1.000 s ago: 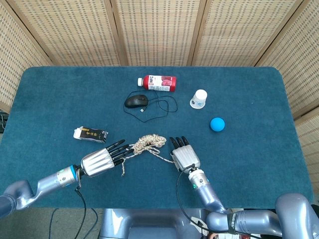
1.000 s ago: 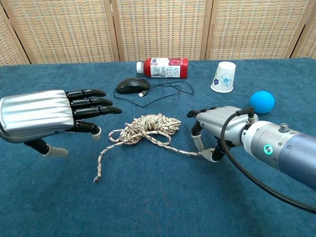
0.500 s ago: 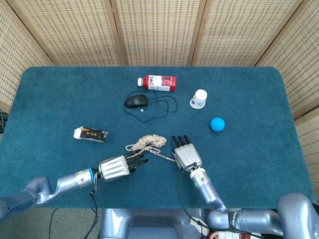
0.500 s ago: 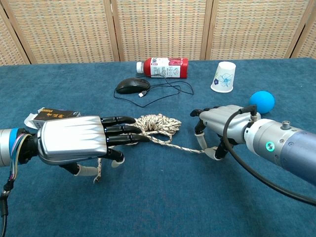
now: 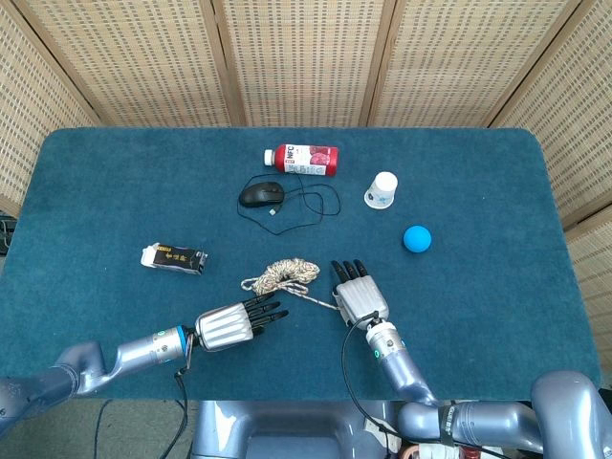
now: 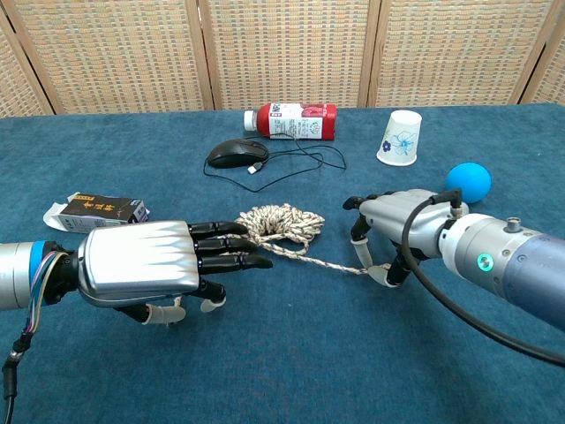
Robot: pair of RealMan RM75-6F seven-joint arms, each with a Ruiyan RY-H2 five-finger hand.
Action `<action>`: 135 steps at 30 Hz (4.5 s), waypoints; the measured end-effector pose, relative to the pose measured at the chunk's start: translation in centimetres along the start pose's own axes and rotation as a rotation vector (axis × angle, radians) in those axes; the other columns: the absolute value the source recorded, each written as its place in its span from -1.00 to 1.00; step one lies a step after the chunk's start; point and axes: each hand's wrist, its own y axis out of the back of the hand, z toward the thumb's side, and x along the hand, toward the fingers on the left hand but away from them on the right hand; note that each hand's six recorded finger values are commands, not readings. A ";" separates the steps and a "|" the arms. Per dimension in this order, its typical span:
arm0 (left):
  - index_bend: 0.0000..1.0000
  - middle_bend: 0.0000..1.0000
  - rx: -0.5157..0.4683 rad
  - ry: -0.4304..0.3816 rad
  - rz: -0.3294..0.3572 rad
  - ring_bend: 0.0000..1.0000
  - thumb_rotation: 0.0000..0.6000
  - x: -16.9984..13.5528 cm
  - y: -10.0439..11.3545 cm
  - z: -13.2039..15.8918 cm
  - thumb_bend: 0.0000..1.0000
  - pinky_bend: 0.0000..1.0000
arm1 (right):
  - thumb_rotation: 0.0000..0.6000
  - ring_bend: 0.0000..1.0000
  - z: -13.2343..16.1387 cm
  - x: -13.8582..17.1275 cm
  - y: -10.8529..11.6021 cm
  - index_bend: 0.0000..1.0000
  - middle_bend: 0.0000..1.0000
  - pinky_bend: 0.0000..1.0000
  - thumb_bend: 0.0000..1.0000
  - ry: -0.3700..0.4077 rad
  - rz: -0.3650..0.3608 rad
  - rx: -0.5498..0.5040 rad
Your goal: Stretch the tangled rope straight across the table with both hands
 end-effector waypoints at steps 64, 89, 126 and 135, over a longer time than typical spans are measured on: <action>0.64 -1.00 -0.032 0.014 -0.019 -1.00 1.00 -0.7 -0.9 0.1 0.01 -1.00 | 1.00 -1.00 -0.3 0.2 -0.4 0.46 -1.00 -1.00 0.10 -0.005 0.007 0.011; 0.71 -1.00 0.013 0.331 0.023 -1.00 1.00 -9.1 0.0 -9.9 0.15 -1.00 | 1.00 -1.00 -3.3 -0.9 3.4 0.50 -1.00 -1.00 0.10 -0.076 -0.142 0.101; -0.97 -1.00 -0.056 0.637 -0.146 -1.00 1.00 -19.1 -5.2 -14.8 -0.98 -1.00 | 1.00 -1.00 -13.3 -2.4 4.3 -0.94 -1.00 -1.00 -0.96 -0.320 -0.178 0.236; -1.00 -1.00 -0.258 0.773 -0.075 -1.00 1.00 -20.7 -5.1 -15.7 -1.00 -1.00 | 1.00 -1.00 -12.0 -0.8 6.1 -1.00 -1.00 -1.00 -1.00 -0.284 -0.224 0.083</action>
